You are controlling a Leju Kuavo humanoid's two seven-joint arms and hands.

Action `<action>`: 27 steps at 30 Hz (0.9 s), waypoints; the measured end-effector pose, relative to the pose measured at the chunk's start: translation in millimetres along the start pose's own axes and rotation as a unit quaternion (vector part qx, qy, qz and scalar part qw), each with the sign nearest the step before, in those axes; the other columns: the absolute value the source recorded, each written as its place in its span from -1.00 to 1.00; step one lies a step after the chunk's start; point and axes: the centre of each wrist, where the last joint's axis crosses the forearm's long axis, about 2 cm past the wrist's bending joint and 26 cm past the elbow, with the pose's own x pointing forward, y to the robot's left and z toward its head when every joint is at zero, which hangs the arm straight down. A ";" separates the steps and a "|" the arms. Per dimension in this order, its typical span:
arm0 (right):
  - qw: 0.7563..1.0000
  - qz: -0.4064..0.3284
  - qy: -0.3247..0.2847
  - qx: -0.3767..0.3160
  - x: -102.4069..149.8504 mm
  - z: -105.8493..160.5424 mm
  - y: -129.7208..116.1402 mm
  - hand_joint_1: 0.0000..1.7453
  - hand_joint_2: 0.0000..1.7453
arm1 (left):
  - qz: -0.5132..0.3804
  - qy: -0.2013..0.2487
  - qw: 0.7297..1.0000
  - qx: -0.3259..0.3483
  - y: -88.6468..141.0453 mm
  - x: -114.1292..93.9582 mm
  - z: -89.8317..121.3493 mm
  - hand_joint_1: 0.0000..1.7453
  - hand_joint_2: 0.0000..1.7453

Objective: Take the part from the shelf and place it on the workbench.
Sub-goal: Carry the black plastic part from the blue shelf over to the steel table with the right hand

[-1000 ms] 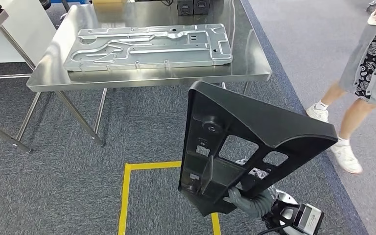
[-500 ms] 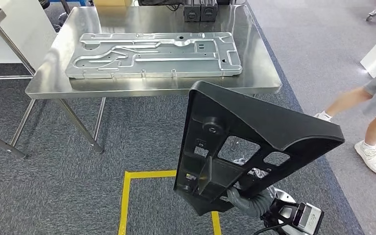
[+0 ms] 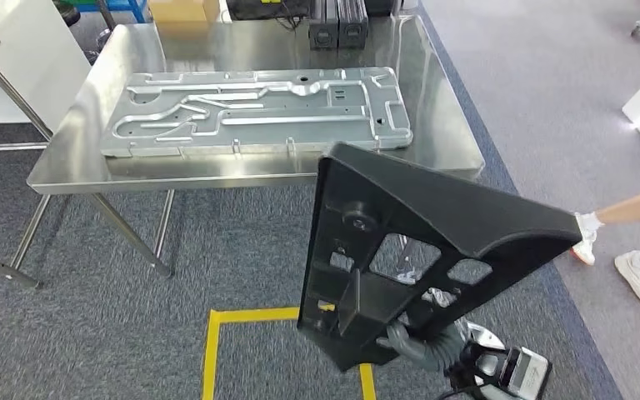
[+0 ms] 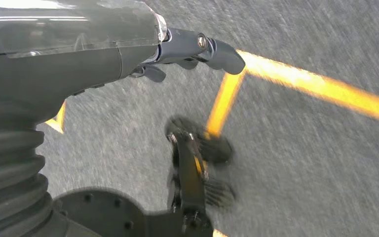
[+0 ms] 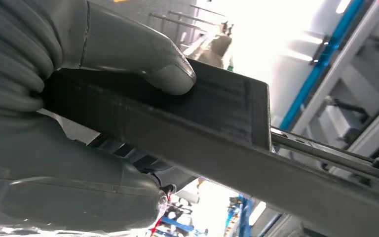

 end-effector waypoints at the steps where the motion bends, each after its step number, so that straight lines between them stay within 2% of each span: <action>1: 1.000 0.000 -0.001 0.000 0.0 -1.0 0.5 0.90 1.00 | 0.000 0.000 1.000 0.000 -0.8 0.1 0.0 -1.00 1.00; 10: 1.000 0.000 -0.017 -0.004 2.1 -10.0 4.7 0.90 1.00 | 0.002 0.003 1.000 0.001 0.8 -3.8 0.8 -1.00 1.00; 27: 0.997 0.027 -0.065 -0.032 22.9 -21.0 -7.5 0.90 1.00 | 0.007 0.000 1.000 -0.004 -2.6 -3.1 0.8 -1.00 1.00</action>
